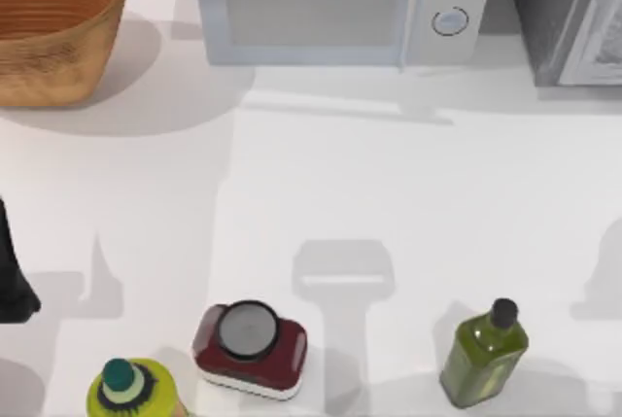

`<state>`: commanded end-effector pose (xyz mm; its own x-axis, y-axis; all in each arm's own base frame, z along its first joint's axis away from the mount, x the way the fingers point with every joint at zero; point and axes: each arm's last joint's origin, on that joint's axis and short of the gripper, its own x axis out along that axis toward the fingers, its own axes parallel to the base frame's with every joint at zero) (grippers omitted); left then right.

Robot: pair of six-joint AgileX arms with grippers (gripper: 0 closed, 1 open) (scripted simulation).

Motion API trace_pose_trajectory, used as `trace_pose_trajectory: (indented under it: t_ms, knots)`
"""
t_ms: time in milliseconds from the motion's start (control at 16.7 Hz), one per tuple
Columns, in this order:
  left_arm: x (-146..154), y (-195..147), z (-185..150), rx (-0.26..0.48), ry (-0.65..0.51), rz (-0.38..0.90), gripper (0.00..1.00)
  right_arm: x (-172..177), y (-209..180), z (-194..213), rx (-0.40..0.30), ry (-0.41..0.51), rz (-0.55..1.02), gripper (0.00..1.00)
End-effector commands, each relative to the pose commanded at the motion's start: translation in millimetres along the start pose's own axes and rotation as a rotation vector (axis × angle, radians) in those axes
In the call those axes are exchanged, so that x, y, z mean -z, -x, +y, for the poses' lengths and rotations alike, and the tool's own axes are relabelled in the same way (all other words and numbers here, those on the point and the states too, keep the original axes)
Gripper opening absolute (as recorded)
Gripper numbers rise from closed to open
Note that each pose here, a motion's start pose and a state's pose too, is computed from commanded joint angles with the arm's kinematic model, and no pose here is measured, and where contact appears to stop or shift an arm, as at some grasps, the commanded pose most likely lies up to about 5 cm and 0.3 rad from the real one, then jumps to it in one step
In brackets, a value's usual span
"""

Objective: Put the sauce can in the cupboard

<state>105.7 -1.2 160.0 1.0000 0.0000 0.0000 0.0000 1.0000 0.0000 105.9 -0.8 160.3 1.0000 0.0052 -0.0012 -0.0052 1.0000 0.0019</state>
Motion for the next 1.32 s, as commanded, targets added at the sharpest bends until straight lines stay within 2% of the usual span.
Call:
trace_pose_trajectory:
  t_ms: [180, 360, 660, 1020, 1320]
  knots:
    - [0, 0, 0, 0.000, 0.000, 0.000, 1.00, -15, 0, 1, -0.011, -0.003, 0.016, 0.00]
    - [0, 0, 0, 0.000, 0.000, 0.000, 1.00, -53, -2, 4, -0.020, -0.005, 0.041, 0.00]
    - [0, 0, 0, 0.000, 0.000, 0.000, 1.00, -154, -22, 10, -0.014, 0.002, 0.065, 0.00]
    - [0, 0, 0, 0.000, 0.000, 0.000, 1.00, -278, -74, 23, 0.005, 0.016, 0.050, 0.00]
    - [0, 0, 0, 0.000, 0.000, 0.000, 1.00, -345, -116, 38, 0.009, 0.011, 0.013, 0.00]
